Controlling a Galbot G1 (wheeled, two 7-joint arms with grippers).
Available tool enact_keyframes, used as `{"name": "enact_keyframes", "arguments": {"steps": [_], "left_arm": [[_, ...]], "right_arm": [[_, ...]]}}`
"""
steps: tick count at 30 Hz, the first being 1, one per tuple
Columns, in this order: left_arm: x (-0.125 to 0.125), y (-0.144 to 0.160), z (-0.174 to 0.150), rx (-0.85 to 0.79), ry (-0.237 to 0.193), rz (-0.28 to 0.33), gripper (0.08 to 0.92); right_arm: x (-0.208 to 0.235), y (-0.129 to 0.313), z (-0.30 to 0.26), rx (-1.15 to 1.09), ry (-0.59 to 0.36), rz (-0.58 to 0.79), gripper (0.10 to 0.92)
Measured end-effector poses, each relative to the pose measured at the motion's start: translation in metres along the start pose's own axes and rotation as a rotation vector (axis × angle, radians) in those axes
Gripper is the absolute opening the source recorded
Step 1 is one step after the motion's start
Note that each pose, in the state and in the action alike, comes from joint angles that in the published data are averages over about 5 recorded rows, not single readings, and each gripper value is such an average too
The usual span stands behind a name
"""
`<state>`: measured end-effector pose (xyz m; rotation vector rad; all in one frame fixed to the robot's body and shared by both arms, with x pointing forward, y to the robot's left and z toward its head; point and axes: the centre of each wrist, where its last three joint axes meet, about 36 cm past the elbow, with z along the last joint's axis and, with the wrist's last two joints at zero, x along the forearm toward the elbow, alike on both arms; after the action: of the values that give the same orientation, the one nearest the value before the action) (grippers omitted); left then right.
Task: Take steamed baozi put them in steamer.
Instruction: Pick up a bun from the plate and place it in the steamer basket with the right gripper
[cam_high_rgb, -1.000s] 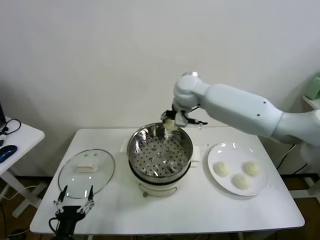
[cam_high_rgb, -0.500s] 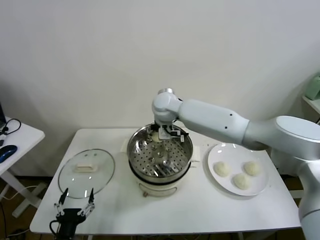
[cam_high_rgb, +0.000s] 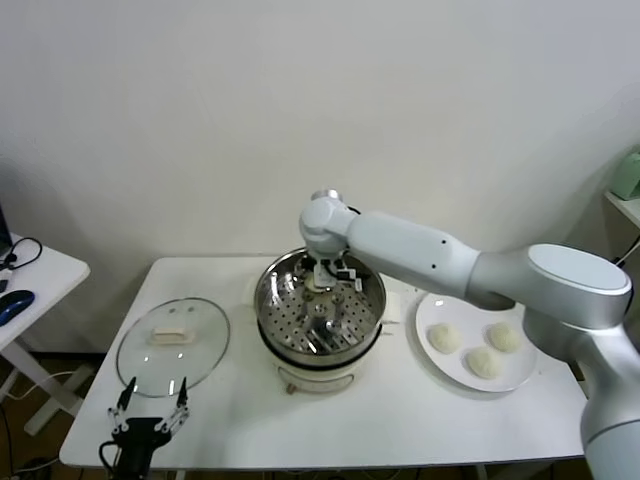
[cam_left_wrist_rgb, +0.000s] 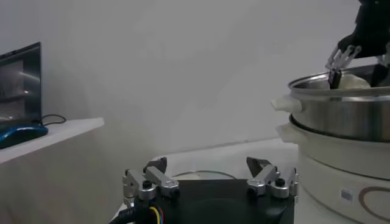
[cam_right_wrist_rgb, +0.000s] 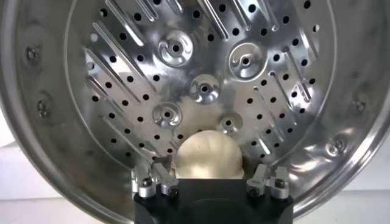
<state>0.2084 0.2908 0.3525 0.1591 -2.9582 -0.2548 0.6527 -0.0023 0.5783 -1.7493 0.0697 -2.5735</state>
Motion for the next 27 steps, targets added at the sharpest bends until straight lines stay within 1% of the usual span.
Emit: {"name": "enact_keyframes", "arguments": {"steps": [19,25,27], "left_arm": [[0.0007,-0.0005,0.0035,0.0,0.01,-0.004,0.823],[0.0009,-0.0009,0.0044,0.001,0.013,-0.005,0.823],[0.0008,-0.0008,0.0044,0.0,0.013,-0.006,0.823]], "right_arm": [[-0.0051,0.008,-0.0037,-0.021,-0.035,-0.007,0.748],[-0.0068,0.0093,-0.0038,-0.028,-0.042,-0.003,0.81],[-0.0056,0.0094,-0.0028,-0.03,-0.042,0.001,0.819]]}}
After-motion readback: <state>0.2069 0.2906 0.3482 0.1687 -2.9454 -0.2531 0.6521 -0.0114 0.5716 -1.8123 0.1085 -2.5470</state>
